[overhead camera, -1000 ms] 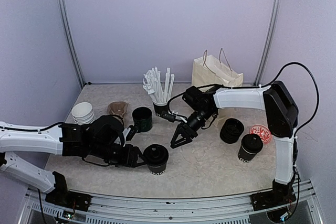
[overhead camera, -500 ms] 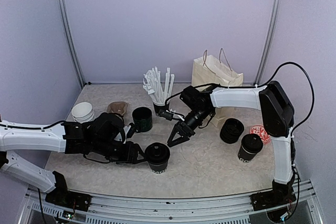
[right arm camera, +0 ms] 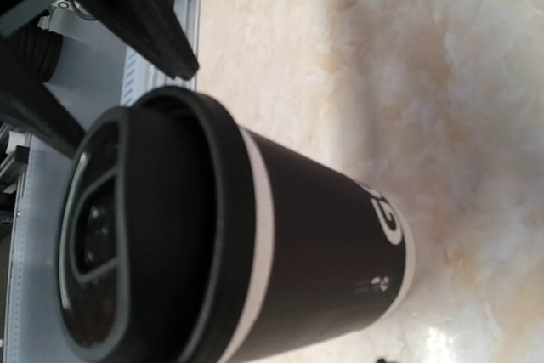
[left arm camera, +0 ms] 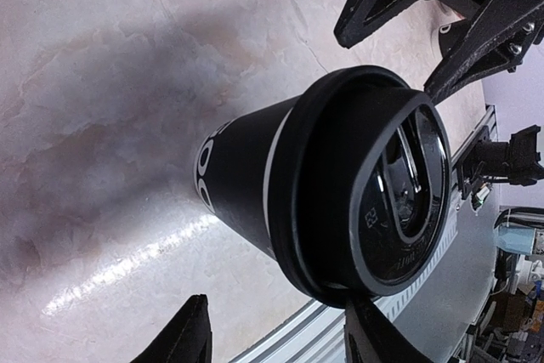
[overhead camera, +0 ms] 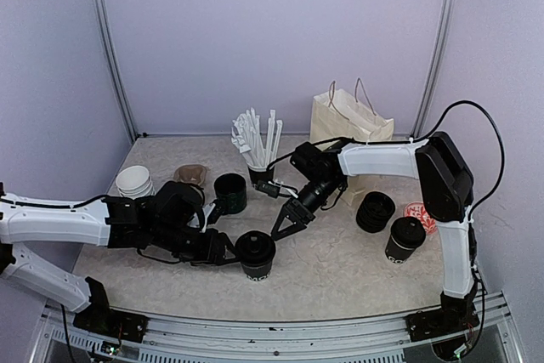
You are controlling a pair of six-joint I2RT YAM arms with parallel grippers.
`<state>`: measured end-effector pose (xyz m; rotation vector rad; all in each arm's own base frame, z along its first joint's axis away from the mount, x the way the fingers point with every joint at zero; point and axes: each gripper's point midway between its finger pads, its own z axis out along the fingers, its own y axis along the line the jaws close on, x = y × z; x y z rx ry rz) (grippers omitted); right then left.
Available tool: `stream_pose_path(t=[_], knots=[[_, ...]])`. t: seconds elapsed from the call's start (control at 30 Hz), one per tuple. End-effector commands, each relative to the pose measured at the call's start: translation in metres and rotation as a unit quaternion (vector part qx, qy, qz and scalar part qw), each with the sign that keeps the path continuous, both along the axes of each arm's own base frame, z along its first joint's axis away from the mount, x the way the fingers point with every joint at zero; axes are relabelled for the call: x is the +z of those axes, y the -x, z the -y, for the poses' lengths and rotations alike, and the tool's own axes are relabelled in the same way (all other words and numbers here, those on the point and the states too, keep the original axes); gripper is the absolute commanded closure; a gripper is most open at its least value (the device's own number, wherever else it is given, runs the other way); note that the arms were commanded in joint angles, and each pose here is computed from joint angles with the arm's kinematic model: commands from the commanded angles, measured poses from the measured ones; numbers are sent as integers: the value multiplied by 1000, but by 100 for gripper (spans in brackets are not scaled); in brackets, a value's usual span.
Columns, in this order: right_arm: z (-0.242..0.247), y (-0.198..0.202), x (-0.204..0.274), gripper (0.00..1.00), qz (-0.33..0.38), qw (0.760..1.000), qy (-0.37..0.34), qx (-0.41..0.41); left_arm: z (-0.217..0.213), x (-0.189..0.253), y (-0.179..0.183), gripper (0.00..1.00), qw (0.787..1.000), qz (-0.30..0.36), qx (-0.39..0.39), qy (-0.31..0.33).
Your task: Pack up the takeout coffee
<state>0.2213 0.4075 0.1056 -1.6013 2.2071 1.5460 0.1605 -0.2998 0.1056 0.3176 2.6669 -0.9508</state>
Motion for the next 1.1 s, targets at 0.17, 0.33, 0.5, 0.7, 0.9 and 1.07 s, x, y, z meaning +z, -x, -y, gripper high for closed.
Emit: stream_pose_path(t=[0.17,0.33,0.5,0.7,0.9,1.07], knots=[[11,7,-74,50,31,990,140,-13,-62,-87,10,50,983,-51,22,-173],[16,5,-92,50,44,984,171,-18,-74,-101,14,53,977,-60,26,-202],[13,5,-85,50,56,985,162,-13,-71,-100,12,54,978,-53,15,-202],[17,-4,-69,49,97,982,160,-21,-24,-35,-16,53,988,46,-5,-148],[31,-27,-42,47,144,978,147,-44,18,41,-37,43,981,163,-35,-98],[38,-30,8,44,193,977,88,-28,35,100,-49,34,963,254,-52,-70]])
